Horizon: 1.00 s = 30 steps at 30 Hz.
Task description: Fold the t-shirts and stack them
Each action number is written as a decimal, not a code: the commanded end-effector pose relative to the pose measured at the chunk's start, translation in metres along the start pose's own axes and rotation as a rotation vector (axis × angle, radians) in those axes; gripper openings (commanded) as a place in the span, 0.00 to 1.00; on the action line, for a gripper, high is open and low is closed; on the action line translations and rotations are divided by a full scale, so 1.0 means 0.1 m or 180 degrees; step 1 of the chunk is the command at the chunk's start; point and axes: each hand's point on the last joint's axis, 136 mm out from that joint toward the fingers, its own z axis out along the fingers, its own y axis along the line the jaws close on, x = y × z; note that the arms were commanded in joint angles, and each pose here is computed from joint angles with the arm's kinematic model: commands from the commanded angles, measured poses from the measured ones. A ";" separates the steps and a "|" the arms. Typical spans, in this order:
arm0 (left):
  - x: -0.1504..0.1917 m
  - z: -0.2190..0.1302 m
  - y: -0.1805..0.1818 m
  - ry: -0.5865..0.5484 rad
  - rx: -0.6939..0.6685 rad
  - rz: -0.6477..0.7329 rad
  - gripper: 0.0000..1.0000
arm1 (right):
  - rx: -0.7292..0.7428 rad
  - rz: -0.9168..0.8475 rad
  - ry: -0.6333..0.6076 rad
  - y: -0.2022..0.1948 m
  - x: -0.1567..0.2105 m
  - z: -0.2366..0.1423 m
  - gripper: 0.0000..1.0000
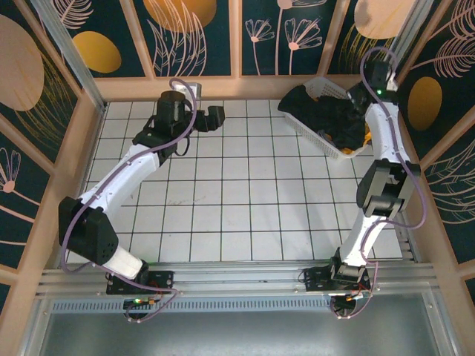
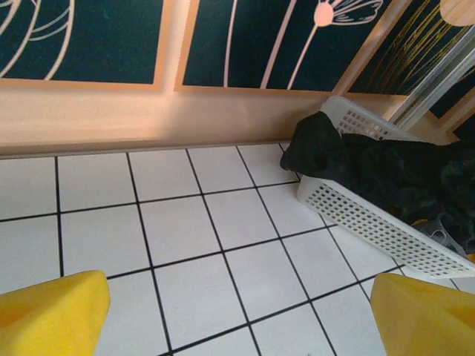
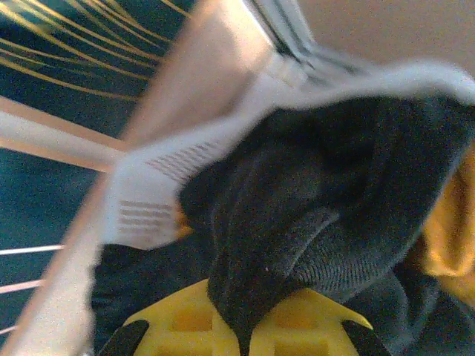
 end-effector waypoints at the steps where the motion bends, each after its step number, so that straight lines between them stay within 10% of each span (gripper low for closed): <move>1: -0.25 -0.17 -0.04 -0.0156 -0.0033 -0.1227 0.90 | -0.0634 -0.0301 -0.0758 0.77 -0.63 -0.94 0.00; 17: -0.49 -0.76 0.31 -0.0677 -0.0730 -0.1476 0.90 | -0.3624 -0.0586 -0.1622 2.57 -0.42 -4.01 0.00; 22: -0.66 -1.29 0.57 -0.1070 -0.1295 -0.1468 0.92 | -0.3954 -0.0904 -0.0888 2.94 0.78 -4.09 0.00; 30: -0.76 -2.19 0.90 -0.1658 -0.2038 -0.1521 0.88 | -0.4279 -0.2466 0.1290 2.83 4.08 -3.41 0.03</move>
